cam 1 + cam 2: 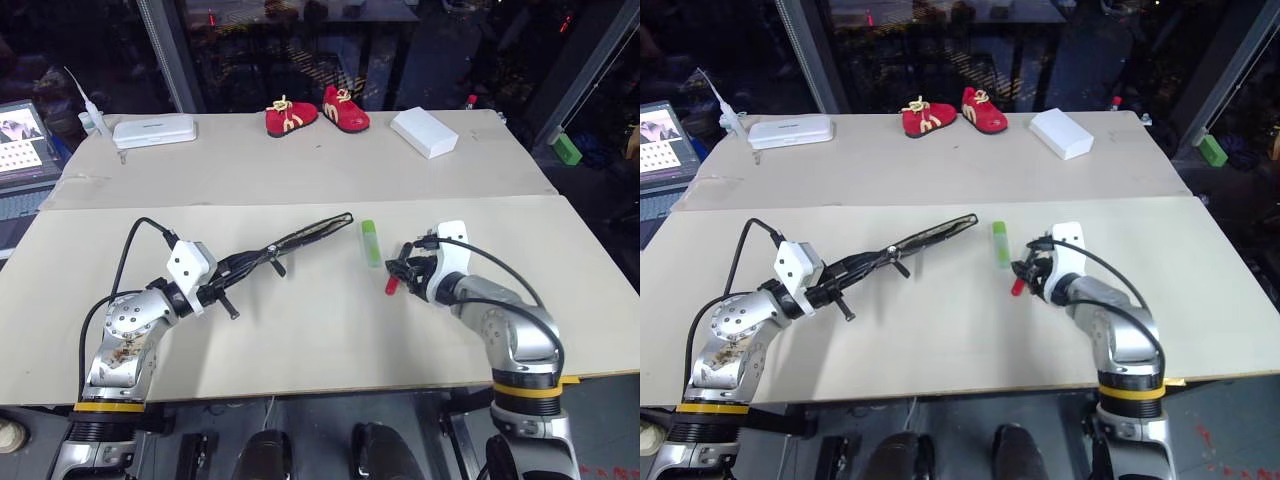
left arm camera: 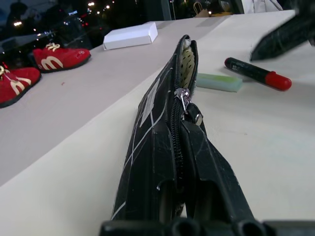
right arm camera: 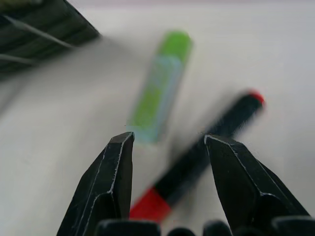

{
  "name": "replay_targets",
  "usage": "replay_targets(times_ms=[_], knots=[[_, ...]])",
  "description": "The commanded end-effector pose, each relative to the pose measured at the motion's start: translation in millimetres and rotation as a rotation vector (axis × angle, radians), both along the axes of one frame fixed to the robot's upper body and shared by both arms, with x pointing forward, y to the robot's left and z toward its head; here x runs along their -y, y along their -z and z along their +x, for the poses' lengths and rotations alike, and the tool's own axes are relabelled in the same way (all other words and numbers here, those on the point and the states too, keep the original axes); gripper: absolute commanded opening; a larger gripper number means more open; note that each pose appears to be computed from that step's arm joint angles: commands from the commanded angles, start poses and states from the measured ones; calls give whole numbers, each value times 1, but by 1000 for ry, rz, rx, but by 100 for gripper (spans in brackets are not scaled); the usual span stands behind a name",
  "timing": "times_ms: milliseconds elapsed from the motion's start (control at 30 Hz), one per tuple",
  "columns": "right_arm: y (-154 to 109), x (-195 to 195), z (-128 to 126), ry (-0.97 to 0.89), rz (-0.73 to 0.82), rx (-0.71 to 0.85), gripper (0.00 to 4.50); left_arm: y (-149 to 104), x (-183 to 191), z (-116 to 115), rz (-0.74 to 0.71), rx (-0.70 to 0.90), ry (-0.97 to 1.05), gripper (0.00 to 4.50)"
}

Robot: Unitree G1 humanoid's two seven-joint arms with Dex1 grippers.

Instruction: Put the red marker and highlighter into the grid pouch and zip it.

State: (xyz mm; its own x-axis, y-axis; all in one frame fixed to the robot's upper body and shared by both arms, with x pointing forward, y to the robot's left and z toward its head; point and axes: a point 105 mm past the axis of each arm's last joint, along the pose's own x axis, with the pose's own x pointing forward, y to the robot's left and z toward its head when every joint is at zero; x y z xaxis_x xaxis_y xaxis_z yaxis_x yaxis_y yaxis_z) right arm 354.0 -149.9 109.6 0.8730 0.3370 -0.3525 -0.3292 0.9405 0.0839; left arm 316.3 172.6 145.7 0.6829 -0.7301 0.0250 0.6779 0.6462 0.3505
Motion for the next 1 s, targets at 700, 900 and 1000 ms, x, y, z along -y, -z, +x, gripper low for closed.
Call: replay_targets(times_ms=[700,900,1000], knots=[[46,1,7,-48,-381,70,259,-16,3,-5,-32,60,-11,0],[41,6,8,-70,-429,109,236,-20,4,-5,-38,62,-8,0],[37,9,10,-58,-395,105,153,-21,5,-5,-38,63,-5,0]])
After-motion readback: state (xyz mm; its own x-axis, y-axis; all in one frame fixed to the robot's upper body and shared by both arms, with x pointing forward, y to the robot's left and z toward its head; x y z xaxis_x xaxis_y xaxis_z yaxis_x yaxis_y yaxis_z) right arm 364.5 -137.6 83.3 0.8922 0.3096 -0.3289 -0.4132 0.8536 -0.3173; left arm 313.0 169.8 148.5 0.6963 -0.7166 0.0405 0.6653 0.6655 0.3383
